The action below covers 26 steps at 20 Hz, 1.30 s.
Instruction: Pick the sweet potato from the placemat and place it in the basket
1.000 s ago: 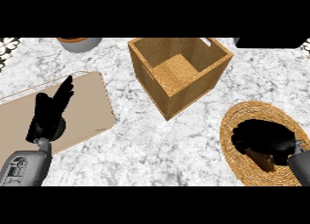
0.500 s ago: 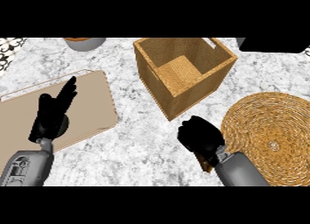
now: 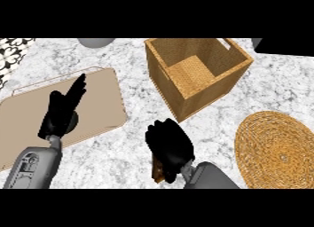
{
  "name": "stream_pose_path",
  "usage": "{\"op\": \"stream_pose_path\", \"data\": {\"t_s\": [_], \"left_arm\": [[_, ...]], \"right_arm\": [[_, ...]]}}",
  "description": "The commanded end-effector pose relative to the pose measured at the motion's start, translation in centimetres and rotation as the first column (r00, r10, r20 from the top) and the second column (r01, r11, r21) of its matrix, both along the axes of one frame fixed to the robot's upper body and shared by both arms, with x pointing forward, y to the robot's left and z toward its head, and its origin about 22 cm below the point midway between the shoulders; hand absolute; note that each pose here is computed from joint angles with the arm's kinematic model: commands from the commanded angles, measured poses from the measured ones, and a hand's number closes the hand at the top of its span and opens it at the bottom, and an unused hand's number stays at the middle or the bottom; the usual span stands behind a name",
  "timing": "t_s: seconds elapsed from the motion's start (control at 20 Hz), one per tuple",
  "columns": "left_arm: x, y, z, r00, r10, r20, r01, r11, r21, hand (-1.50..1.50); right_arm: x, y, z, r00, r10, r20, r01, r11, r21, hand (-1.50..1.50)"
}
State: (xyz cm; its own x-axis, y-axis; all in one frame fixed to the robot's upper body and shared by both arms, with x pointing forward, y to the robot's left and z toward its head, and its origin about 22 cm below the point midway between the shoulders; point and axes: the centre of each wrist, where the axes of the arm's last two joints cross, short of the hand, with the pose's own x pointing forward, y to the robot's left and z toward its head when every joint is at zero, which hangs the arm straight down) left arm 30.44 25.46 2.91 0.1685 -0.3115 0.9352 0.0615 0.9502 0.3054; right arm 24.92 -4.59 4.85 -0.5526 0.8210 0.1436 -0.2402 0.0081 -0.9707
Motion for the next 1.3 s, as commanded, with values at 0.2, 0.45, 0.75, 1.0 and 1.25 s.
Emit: {"op": "stream_pose_path", "data": {"t_s": [0.2, 0.45, 0.75, 1.0, 1.25], "left_arm": [[0.7, -0.7, 0.5, 0.999, -0.033, 0.008, 0.033, 0.999, 0.01, 0.0], [0.8, -1.0, -0.5, 1.0, 0.0, -0.03, 0.0, 1.0, 0.0, 0.0], [0.8, -1.3, -0.5, 1.0, 0.014, -0.027, -0.014, 1.0, -0.002, 0.0], [0.0, 0.3, -0.3, 1.0, 0.004, -0.009, -0.004, 1.0, 0.009, 0.0], [-0.1, 1.2, 0.2, 1.0, 0.023, -0.016, -0.022, 1.0, 0.017, 0.0]], "right_arm": [[-3.0, 2.6, 5.8, 0.993, -0.077, -0.091, 0.111, 0.883, 0.456, 1.5], [-4.3, 4.0, 13.0, 0.993, -0.114, -0.042, 0.115, 0.771, 0.627, 1.5], [-3.8, 6.9, 21.0, 0.975, -0.221, -0.018, 0.175, 0.716, 0.676, 1.5], [-1.9, 9.7, 26.8, 0.962, -0.273, -0.019, 0.209, 0.689, 0.694, 1.5], [0.7, 11.6, 30.6, 0.928, -0.373, 0.012, 0.27, 0.694, 0.667, 1.5]]}}
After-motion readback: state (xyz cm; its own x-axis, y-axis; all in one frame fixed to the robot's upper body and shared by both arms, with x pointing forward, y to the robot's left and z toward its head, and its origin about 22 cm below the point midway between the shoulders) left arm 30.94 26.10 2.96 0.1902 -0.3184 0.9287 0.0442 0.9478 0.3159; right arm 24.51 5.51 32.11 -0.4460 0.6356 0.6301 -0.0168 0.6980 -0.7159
